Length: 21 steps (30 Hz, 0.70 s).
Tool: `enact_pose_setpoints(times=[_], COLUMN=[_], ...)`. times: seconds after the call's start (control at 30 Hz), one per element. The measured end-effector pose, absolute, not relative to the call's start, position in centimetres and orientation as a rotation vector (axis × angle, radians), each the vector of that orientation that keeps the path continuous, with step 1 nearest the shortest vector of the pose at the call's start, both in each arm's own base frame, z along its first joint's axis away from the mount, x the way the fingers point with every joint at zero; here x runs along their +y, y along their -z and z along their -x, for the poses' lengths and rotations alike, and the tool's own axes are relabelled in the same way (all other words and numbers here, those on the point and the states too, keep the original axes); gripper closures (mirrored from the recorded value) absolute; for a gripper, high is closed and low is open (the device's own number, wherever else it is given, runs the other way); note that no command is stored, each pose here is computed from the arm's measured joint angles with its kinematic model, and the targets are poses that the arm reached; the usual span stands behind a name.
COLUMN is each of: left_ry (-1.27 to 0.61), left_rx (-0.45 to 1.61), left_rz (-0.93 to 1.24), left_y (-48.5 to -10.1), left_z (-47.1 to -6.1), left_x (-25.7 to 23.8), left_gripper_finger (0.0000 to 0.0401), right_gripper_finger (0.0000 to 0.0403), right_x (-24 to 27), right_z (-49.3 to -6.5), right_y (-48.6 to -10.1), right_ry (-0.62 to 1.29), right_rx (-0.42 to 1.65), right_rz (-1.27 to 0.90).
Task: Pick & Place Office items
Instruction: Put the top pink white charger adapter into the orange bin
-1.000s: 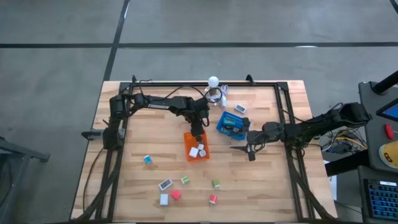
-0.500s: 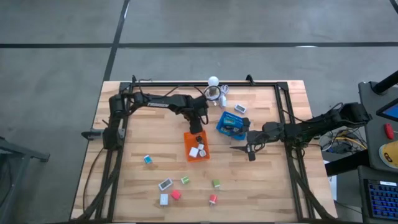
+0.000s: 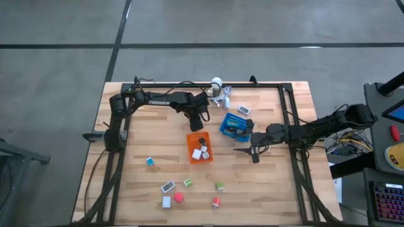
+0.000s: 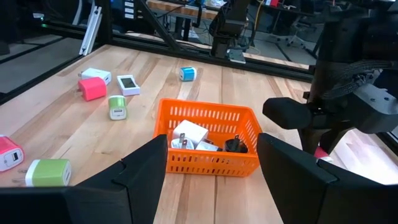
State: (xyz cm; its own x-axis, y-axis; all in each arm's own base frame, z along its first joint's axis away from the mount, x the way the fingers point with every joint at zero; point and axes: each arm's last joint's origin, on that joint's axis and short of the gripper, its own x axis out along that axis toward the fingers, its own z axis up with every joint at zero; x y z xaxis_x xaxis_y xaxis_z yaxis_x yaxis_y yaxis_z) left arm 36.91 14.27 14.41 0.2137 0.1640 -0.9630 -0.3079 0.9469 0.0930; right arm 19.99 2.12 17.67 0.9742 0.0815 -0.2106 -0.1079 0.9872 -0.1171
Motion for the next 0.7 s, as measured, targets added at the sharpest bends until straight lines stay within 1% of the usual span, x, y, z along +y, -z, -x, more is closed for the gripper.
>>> enact_pose_setpoints(times=[0.43, 0.57, 0.7], left_ry=[-0.290, -0.279, -0.280], left_rx=[1.310, 1.249, 1.134], left_rz=[0.126, 0.101, 0.073], left_y=[-14.4, -14.9, -16.5], left_z=[-37.0, -37.5, -38.0], left_x=[14.2, 13.8, 13.7], left_gripper_finger=[0.0292, 0.0292, 0.0292], right_gripper_finger=[0.0161, 0.0161, 0.0161], right_x=[2.1, 2.1, 2.1], right_z=[-20.0, -20.0, -20.0], right_y=[-17.7, -17.7, -17.6], right_ry=[-0.099, -0.101, -0.104], right_rx=[0.207, 0.208, 0.217], right_rz=[0.125, 0.125, 0.125])
